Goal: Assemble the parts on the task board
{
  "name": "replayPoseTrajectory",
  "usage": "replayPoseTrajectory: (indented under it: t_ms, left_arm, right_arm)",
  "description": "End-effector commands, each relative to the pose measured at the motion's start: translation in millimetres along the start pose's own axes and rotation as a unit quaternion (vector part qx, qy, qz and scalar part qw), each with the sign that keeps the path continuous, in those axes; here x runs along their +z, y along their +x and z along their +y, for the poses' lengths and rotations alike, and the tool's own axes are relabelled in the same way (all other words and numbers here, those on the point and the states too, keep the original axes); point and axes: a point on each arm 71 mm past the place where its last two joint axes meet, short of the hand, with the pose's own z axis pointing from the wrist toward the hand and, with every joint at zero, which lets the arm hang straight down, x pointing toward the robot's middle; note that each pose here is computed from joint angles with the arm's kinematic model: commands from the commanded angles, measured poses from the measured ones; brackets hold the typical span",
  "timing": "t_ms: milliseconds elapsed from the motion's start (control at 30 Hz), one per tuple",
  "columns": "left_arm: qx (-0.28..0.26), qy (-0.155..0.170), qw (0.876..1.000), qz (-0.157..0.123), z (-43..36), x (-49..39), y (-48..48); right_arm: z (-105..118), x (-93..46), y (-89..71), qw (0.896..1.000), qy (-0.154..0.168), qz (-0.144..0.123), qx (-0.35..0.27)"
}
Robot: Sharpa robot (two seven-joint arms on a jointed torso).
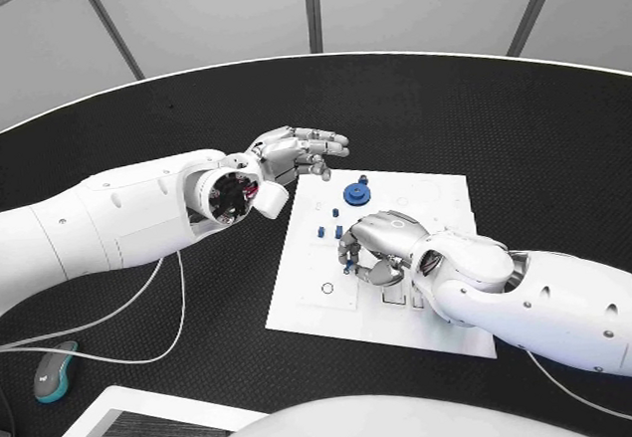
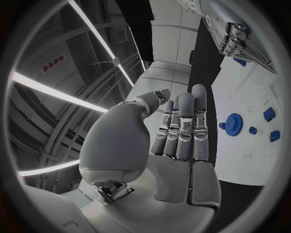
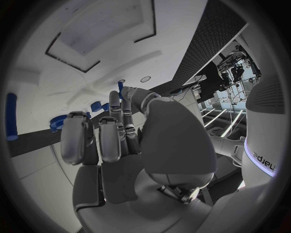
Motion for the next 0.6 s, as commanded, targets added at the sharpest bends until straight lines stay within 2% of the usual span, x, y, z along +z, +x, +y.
replayPoseTrajectory:
  t_ms: [33,600]
  left_arm:
    - [0.0,-0.001,1.0,0.0,0.0,-0.1,0.1]
    - [0.0,-0.003,1.0,0.001,0.3,-0.4,-0.3]
  right_arm:
    - [-0.1,0.8,0.3,1.0,0.0,0.001,0.0]
    - [2.3,1.9,3.6,1.0,-0.005,0.018,-0.002]
